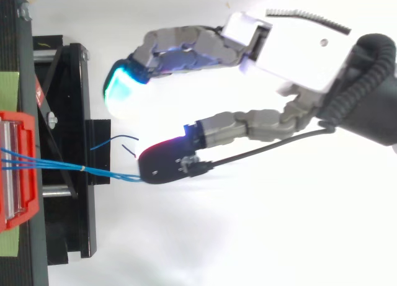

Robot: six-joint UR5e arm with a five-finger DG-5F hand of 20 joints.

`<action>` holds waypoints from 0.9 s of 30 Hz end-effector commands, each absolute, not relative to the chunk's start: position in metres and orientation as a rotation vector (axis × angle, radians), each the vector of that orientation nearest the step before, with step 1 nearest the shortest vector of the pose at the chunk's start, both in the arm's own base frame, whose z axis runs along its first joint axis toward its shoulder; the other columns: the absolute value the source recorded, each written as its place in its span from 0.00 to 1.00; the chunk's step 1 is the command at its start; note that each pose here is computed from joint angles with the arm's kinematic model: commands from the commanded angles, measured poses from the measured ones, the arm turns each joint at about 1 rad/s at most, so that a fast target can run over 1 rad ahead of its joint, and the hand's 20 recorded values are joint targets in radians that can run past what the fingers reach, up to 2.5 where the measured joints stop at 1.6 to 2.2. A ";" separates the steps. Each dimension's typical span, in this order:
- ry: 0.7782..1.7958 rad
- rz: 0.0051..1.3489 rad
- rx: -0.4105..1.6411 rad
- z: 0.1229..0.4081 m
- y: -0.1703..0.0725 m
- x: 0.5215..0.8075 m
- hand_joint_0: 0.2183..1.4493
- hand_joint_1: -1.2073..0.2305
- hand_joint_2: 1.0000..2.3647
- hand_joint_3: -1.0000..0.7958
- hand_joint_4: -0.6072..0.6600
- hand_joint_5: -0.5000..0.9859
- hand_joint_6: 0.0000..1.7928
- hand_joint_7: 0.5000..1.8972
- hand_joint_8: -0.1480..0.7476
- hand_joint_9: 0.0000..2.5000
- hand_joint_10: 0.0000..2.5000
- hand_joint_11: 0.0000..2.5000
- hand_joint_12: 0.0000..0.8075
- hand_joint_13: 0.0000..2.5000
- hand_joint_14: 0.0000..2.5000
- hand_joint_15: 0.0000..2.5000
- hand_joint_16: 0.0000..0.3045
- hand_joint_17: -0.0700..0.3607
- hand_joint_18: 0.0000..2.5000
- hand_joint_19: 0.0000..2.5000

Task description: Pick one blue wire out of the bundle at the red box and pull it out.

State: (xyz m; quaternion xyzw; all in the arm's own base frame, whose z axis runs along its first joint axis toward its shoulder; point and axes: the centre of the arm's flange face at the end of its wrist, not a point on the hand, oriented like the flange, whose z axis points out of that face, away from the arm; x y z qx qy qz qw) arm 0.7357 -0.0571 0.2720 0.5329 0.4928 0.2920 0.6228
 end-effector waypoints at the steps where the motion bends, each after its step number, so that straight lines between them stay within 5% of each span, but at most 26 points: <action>1: 1.126 0.676 1.213 0.272 -0.054 0.742 0.25 0.37 0.00 0.29 0.72 0.24 0.28 0.27 0.48 0.28 0.00 0.03 0.47 0.22 0.00 0.06 0.16 0.42 0.17 0.16; 27: 1.160 0.706 1.159 0.244 -0.012 0.755 0.26 0.36 0.00 0.28 0.73 0.24 0.28 0.28 0.48 0.28 0.00 0.04 0.47 0.23 0.00 0.07 0.16 0.42 0.18 0.16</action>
